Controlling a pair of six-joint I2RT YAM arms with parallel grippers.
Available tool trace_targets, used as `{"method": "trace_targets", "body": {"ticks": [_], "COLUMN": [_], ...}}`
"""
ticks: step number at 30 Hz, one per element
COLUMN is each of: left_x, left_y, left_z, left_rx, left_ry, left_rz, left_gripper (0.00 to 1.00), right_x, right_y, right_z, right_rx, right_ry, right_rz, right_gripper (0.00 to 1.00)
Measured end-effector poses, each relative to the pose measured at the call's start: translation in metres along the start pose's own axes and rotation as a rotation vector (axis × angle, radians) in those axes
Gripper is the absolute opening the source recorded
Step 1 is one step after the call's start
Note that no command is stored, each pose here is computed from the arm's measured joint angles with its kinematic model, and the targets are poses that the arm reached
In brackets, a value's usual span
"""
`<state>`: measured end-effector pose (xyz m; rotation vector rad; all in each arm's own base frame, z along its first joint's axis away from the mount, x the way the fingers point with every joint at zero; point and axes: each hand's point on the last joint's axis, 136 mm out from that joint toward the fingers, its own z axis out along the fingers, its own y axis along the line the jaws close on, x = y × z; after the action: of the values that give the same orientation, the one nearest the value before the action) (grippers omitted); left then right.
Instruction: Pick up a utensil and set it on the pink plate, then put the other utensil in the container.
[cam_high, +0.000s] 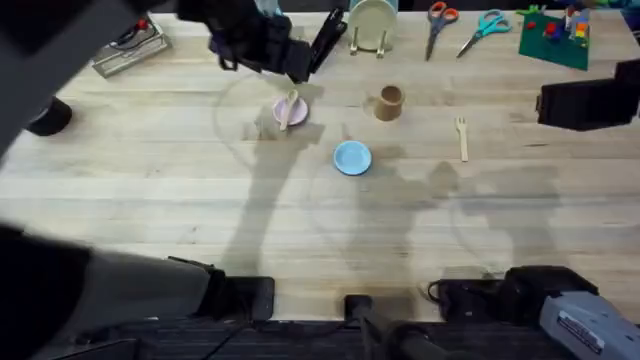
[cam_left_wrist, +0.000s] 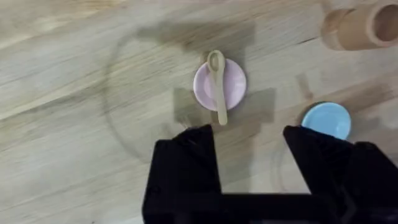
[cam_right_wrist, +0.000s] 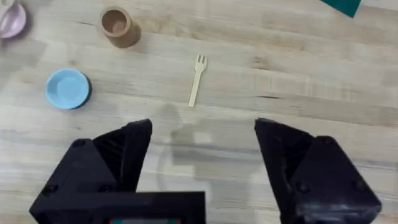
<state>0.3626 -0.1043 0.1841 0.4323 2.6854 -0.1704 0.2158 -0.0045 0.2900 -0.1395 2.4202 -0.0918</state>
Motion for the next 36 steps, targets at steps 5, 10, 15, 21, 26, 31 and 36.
{"method": "trace_targets", "body": {"ticks": [5, 10, 15, 21, 26, 31, 36], "left_x": [0.000, 0.010, 0.022, 0.052, 0.074, 0.078, 0.083], "left_y": [-0.005, -0.009, -0.012, -0.015, -0.017, -0.026, -0.036], "left_z": [-0.054, -0.098, -0.127, -0.139, -0.135, -0.136, -0.149], "left_rx": [-0.007, -0.012, -0.015, -0.012, 0.000, 0.047, 0.088], "left_ry": [-0.116, -0.200, -0.253, -0.196, -0.104, -0.094, -0.168], "left_rz": [0.010, 0.018, 0.022, 0.017, 0.011, 0.081, 0.159], "left_gripper": [0.846, 0.926, 0.989, 0.992, 0.993, 0.995, 0.995], "right_x": [0.000, 0.000, 0.000, 0.000, 0.000, 0.000, 0.000], "right_y": [0.000, 0.000, 0.000, 0.000, 0.000, 0.000, 0.000], "right_z": [0.000, 0.000, 0.000, 0.000, 0.000, 0.000, 0.000], "right_rx": [0.000, 0.000, 0.000, 0.000, 0.000, 0.000, 0.000], "right_ry": [0.000, 0.000, 0.000, 0.000, 0.000, 0.000, 0.000], "right_rz": [0.000, 0.000, 0.000, 0.000, 0.000, 0.000, 0.000], "right_gripper": [0.995, 0.995, 0.995, 0.995, 0.994, 0.995, 0.995]}}
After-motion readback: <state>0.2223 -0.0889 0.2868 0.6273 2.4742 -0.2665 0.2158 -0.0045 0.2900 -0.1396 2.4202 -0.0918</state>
